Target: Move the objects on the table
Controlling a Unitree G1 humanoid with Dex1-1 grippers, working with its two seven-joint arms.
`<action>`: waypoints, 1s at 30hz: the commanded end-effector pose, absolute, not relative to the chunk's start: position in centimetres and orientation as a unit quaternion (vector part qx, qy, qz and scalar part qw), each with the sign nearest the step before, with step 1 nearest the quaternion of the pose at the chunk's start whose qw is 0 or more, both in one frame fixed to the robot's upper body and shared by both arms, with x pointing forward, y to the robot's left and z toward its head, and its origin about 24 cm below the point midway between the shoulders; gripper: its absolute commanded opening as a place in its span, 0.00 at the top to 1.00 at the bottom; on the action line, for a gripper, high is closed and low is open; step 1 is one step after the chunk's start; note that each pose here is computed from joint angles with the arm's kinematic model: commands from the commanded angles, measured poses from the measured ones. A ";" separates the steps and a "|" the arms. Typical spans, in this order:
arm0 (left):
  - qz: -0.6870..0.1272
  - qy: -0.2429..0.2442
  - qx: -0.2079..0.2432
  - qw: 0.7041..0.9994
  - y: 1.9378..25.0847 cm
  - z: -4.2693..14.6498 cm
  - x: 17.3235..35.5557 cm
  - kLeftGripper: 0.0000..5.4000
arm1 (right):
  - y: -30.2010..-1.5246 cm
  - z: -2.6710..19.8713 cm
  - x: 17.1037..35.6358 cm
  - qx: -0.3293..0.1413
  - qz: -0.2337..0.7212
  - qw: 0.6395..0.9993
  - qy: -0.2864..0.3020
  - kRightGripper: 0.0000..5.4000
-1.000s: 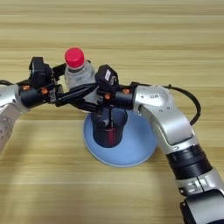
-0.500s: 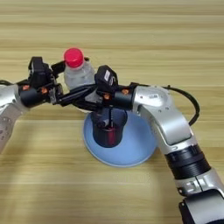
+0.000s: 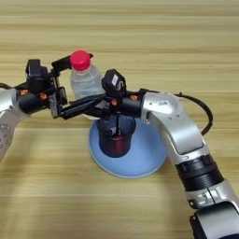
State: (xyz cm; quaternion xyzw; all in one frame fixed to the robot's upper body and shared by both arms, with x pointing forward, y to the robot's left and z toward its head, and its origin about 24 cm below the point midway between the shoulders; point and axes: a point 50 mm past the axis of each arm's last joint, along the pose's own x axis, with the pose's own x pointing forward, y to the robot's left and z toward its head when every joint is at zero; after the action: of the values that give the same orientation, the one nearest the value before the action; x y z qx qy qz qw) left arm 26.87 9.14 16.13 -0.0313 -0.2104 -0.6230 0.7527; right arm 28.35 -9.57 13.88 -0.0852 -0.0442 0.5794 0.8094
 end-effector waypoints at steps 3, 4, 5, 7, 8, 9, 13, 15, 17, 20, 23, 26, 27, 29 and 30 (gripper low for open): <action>-0.633 -0.249 -0.029 0.732 10.0 17.2 25.9 0.00 | -9.9 15.6 29.2 -0.084 0.560 0.820 -0.077 0.42; -0.628 -0.252 -0.030 0.736 10.0 17.3 26.0 0.00 | -10.0 15.8 29.2 -0.083 0.557 0.822 -0.079 0.42; -0.623 -0.254 -0.030 0.740 10.1 17.4 26.1 0.00 | -10.1 15.8 29.3 -0.082 0.555 0.824 -0.081 0.42; -0.613 -0.260 -0.033 0.745 10.3 17.6 26.3 0.00 | -10.2 16.0 29.4 -0.080 0.551 0.827 -0.085 0.42; -0.609 -0.265 -0.037 0.747 10.4 17.7 26.4 0.00 | -10.3 16.1 29.4 -0.080 0.548 0.828 -0.088 0.42; -0.605 -0.269 -0.042 0.748 10.6 17.9 26.4 0.00 | -10.4 16.3 29.5 -0.079 0.545 0.830 -0.091 0.42; -0.580 -0.285 -0.046 0.762 11.1 18.3 26.8 0.00 | -10.9 17.0 29.7 -0.073 0.529 0.839 -0.106 0.42; -0.565 -0.292 -0.052 0.770 11.4 18.6 27.2 0.00 | -11.2 17.4 29.9 -0.069 0.518 0.845 -0.115 0.42; -0.552 -0.298 -0.058 0.777 11.7 18.8 27.4 0.00 | -11.5 17.8 29.9 -0.066 0.507 0.850 -0.123 0.42; -0.532 -0.306 -0.064 0.787 12.1 19.0 27.6 0.00 | -12.2 18.4 30.1 -0.061 0.485 0.862 -0.137 0.42; -0.515 -0.305 -0.065 0.798 12.4 18.9 27.9 0.00 | -12.8 18.8 30.3 -0.056 0.462 0.873 -0.147 0.42; -0.498 -0.294 -0.052 0.814 12.5 18.1 28.4 0.00 | -13.3 19.2 30.2 -0.050 0.443 0.881 -0.157 0.42; -0.492 -0.289 -0.053 0.820 12.5 17.8 28.6 0.00 | -13.5 19.3 30.2 -0.049 0.437 0.884 -0.161 0.42; -0.471 -0.282 -0.048 0.834 12.6 17.3 29.1 0.00 | -13.8 19.4 30.1 -0.044 0.423 0.889 -0.167 0.42; -0.462 -0.278 -0.046 0.841 12.6 17.1 29.3 0.00 | -14.0 19.5 30.1 -0.042 0.417 0.892 -0.170 0.42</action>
State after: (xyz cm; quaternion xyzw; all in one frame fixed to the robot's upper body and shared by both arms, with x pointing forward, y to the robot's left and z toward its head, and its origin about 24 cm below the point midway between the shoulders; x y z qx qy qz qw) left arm 28.68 12.59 17.23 -0.0609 -0.2813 -0.4805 0.8284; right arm 30.30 -13.90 17.55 -0.0428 -0.1266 0.4266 0.8945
